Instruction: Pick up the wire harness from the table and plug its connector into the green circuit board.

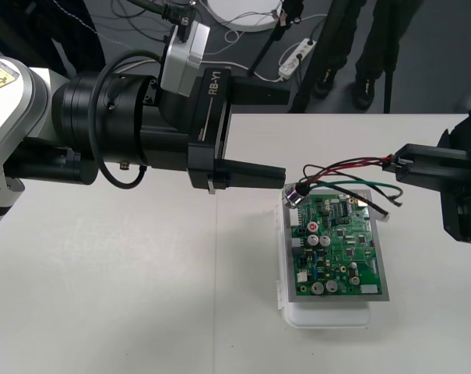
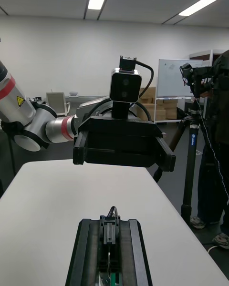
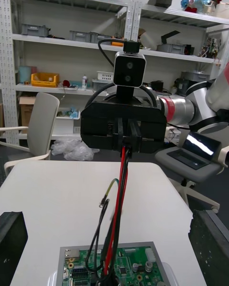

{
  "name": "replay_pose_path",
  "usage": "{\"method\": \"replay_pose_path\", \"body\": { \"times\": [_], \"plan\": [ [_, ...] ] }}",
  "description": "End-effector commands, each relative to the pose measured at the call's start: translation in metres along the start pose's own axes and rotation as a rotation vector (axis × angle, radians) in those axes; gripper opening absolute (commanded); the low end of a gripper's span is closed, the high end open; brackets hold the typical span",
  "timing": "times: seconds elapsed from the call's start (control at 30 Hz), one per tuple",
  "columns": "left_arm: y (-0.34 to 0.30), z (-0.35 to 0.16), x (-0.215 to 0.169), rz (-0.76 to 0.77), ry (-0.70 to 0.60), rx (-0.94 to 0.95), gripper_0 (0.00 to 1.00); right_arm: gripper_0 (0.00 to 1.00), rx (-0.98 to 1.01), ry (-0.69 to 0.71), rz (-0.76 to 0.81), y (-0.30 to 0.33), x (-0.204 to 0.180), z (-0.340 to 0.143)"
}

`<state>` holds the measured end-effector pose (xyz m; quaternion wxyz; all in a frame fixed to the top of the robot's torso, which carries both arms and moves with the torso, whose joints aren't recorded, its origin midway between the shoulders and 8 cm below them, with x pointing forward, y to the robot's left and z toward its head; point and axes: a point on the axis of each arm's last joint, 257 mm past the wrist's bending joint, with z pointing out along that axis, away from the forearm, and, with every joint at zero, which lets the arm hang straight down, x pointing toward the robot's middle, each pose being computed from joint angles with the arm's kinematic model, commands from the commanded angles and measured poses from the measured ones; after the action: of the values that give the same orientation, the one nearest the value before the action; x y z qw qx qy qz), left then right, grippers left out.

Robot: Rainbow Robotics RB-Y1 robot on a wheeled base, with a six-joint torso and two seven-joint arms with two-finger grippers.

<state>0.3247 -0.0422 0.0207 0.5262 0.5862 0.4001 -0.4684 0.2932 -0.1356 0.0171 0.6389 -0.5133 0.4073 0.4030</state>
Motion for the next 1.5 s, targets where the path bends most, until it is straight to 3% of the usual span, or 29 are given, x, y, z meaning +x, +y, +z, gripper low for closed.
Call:
{"method": "replay_pose_path", "body": {
  "times": [0.03, 1.5],
  "plan": [
    [0.011, 0.002, -0.015, -0.008, -0.013, -0.027, 1.0, 0.0, -0.021, -0.027, 0.082, -0.003, -0.007, 0.017],
    [0.014, 0.006, -0.01, -0.021, -0.025, -0.04, 1.0, 0.0, 0.02, -0.112, 0.104, -0.003, -0.012, 0.092]
  ]
}}
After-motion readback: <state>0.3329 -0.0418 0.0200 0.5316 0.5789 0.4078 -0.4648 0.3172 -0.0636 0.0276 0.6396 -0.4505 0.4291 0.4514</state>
